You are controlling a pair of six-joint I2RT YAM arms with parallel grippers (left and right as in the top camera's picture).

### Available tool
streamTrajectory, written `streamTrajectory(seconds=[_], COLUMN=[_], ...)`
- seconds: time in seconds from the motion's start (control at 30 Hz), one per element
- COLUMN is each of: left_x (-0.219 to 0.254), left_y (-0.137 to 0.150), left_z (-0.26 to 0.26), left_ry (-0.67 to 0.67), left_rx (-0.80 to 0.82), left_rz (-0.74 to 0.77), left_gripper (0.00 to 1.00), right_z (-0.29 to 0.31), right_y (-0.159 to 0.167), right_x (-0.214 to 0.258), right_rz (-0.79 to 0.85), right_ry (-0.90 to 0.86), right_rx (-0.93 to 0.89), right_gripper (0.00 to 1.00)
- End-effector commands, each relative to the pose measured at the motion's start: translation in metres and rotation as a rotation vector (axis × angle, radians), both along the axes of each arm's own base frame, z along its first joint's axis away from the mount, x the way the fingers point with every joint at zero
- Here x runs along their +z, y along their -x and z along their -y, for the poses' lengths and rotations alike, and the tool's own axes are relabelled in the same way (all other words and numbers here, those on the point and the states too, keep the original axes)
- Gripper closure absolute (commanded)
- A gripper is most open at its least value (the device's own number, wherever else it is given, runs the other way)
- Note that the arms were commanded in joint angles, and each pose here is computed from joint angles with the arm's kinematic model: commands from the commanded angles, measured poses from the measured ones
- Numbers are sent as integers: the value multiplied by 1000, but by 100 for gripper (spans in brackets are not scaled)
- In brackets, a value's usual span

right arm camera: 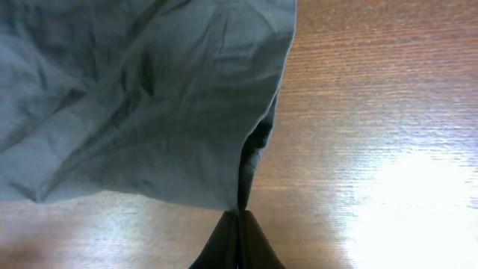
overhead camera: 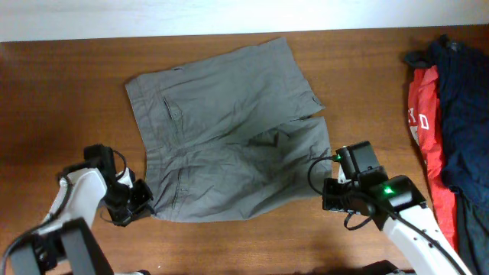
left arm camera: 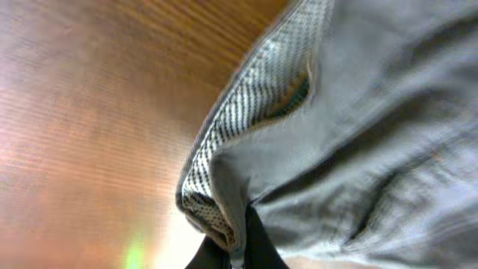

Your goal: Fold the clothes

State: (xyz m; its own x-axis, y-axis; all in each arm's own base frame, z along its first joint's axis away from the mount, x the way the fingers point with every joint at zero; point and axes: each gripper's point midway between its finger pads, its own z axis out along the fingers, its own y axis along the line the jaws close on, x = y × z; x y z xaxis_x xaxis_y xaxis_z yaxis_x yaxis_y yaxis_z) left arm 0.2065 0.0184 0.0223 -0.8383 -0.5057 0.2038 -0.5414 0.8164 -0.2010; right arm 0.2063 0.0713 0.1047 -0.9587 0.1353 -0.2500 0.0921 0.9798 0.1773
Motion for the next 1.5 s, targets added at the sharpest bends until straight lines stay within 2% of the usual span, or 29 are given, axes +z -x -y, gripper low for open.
streamTrajectory(seconds=[0.0, 0.17, 0.3, 0.43, 0.57, 0.7, 0.73, 0.77, 0.8, 0.87, 1.0, 1.07, 1.1, 1.17, 1.2, 1.27, 1.33, 1.4, 1.47], left_x=[49, 112, 152, 179, 185, 178, 175, 173, 170, 167, 164, 164, 164, 164, 164, 164, 165, 165, 165], left_y=[-26, -21, -8, -2, -13, -20, -20, -19, -19, -18, -22, -24, -25, -25, -25, -25, -26, -26, -27], left_z=[-5, -5, -17, -25, -28, -30, -30, -29, -29, -29, -30, -31, -31, -31, -31, -32, -32, -32, -33], left_ry=[-32, -79, -196, -275, -285, -276, -272, -267, -263, -256, -255, -257, -258, -258, -258, -259, -259, -260, -265], left_rx=[-10, -11, -6, 2, 5, 3, 1, 0, 0, -2, -3, -2, -2, -2, -2, -1, -1, -1, -1], left_rz=[162, 288, 354, 417, 467, 447, 430, 416, 402, 381, 374, 382, 385, 386, 386, 387, 390, 391, 396], left_gripper=[99, 99, 99, 99, 99, 100, 99, 99, 99, 99, 99, 99, 99, 99, 99, 99, 99, 99, 99], right_z=[3, 11, 14, 13, 11, 5, 4, 3, 3, -7, -31, -32, -35, -49, -56, -61, -62, -73, -81], right_y=[-12, 0, 12, 10, -17, -38, -40, -40, -40, -37, -31, -30, -29, -27, -28, -29, -31, -30, -30], right_x=[43, 106, 161, 199, 209, 185, 175, 166, 156, 136, 103, 84, 76, 61, 54, 36, 14, -4, -19], right_rz=[130, 230, 297, 368, 416, 312, 265, 218, 166, 61, -82, -151, -177, -218, -230, -253, -272, -258, -233], right_ry=[-5, -5, -34, -54, -15, 12, 23, 35, 49, 33, -48, -46, -56, -128, -161, -184, -186, -232, -255], right_rx=[-3, -2, -20, -22, 10, 16, 19, 22, 27, 109, 259, 273, 287, 339, 359, 366, 375, 457, 522], right_gripper=[96, 96, 96, 96, 96, 96, 88, 74, 67, 65, 44, 41, 42, 70, 76, 74, 83, 94, 96])
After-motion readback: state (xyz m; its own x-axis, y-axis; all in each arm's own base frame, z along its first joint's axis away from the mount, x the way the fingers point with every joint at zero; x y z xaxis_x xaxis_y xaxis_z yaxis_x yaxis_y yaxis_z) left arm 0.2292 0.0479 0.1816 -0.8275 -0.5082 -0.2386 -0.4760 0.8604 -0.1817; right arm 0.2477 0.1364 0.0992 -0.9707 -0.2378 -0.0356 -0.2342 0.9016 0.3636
